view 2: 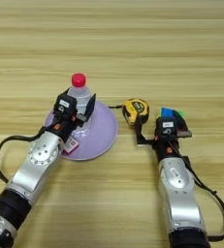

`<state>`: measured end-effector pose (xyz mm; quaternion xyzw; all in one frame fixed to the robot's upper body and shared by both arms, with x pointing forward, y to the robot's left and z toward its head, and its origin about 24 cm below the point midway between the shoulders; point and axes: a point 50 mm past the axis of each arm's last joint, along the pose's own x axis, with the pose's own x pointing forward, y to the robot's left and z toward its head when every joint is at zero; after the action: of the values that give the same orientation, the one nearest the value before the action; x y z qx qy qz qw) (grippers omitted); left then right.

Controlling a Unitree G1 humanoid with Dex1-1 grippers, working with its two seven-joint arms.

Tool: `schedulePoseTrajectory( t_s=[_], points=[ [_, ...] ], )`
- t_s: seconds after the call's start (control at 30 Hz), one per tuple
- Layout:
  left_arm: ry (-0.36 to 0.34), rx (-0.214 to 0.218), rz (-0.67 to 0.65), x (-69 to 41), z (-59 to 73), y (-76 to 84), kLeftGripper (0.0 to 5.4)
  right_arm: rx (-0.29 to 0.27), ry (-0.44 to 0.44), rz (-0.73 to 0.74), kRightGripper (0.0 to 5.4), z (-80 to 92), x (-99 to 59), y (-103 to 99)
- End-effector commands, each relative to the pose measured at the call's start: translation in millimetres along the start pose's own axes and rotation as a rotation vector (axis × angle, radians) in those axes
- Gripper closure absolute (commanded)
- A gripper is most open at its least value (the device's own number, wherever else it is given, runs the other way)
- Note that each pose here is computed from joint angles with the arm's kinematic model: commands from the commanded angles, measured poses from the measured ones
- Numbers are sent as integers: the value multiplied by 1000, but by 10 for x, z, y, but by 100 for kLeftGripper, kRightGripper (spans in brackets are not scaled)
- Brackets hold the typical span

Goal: Move the objects on the table

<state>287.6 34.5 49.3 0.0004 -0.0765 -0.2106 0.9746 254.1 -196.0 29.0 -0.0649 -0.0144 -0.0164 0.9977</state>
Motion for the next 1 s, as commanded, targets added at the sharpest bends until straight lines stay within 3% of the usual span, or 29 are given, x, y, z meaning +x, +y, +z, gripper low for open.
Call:
schedulePoseTrajectory(
  t_s=[0.03,0.9,1.0],
  points=[
    [51,-95,17,-59,-109,-210,220,7,38,1,0,-65,-13,0],
    [47,-87,57,-111,-114,-126,220,4,40,1,0,-70,-25,-10],
    [51,-85,62,-115,-120,-116,175,4,40,0,0,-70,-25,-10]
  ],
)
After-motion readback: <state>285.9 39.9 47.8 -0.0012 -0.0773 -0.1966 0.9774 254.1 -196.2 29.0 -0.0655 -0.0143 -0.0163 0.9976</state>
